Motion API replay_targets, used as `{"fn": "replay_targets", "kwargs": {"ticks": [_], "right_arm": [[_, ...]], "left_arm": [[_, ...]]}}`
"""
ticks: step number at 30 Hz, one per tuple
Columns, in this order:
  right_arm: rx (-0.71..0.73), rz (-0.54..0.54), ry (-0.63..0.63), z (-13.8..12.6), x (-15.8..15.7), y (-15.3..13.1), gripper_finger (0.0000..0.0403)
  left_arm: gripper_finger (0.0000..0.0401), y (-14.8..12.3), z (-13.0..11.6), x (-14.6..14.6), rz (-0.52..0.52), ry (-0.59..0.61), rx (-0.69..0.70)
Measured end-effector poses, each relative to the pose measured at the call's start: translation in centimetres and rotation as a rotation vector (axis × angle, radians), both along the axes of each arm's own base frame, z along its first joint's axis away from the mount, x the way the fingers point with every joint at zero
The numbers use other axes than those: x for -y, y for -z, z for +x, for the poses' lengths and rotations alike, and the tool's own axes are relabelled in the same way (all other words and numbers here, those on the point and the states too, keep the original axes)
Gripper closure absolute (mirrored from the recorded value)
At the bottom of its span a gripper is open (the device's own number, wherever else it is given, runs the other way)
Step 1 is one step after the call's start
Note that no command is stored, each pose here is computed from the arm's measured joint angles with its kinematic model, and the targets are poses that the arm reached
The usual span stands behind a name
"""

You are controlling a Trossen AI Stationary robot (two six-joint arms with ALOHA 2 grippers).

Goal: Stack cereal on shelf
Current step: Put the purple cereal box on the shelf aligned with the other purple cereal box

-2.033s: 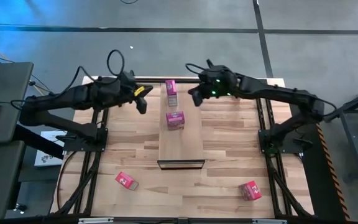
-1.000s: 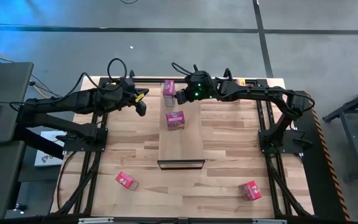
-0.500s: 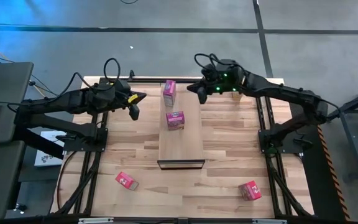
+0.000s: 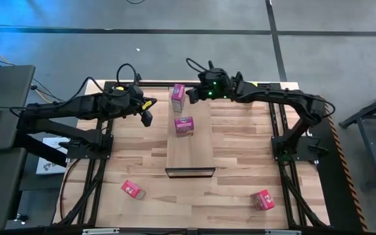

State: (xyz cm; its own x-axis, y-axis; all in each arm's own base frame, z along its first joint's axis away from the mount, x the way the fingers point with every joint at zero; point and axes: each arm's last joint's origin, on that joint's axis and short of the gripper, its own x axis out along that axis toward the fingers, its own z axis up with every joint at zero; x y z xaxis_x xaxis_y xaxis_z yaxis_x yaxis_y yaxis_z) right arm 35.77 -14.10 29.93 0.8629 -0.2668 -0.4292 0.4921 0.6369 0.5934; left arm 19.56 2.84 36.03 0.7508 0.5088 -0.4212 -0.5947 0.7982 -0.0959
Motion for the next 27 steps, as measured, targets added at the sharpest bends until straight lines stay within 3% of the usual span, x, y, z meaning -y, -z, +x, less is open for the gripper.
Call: {"fn": "replay_targets", "kwargs": {"ticks": [27], "right_arm": [[0.093,0.114,0.064,1.3,1.0,1.2,0.0403]], "left_arm": [[0.0398,-0.1,-0.1,-0.1,0.015,-0.038,0.006]]}}
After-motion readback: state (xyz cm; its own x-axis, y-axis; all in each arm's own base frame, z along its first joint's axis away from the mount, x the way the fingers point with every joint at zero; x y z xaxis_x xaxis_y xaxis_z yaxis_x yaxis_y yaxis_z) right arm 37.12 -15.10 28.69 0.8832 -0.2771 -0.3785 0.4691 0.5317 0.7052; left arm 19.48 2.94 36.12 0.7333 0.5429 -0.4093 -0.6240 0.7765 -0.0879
